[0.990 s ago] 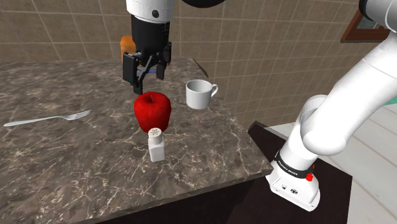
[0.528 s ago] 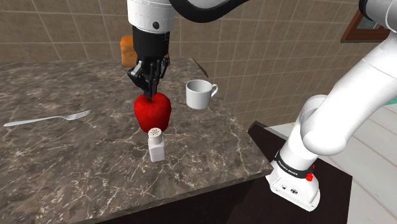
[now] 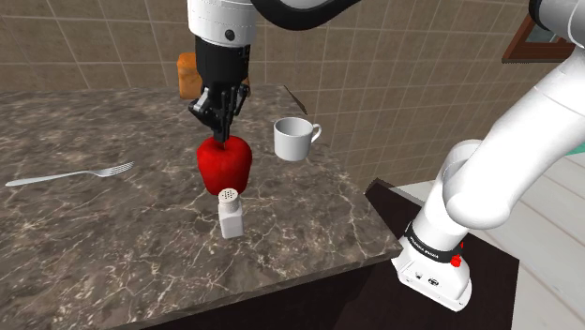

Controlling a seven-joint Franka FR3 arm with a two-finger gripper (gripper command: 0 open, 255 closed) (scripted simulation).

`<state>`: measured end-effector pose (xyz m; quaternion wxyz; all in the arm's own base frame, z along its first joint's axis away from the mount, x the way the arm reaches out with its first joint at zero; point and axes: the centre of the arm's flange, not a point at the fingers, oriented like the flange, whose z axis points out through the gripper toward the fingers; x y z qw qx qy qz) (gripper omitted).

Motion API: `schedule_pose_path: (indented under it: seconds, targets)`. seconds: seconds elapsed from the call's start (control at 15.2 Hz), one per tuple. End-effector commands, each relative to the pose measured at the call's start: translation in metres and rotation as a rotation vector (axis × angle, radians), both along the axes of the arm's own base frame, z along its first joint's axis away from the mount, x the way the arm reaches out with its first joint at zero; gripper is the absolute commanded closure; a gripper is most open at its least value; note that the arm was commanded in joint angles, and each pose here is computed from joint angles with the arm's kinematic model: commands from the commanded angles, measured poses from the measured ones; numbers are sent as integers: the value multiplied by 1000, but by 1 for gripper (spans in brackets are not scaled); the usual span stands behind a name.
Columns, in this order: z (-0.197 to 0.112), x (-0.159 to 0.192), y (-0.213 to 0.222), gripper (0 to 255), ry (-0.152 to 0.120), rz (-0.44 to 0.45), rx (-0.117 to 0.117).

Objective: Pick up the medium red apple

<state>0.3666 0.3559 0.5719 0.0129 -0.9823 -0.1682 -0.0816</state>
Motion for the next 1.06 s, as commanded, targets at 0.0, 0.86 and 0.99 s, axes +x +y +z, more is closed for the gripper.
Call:
schedule_pose_path:
  seconds: [0.0, 0.86, 0.99]
  targets:
    - [8, 0, 0, 255, 0, 0, 0]
    - [76, 0, 0, 255, 0, 0, 0]
    - [77, 0, 0, 255, 0, 0, 0]
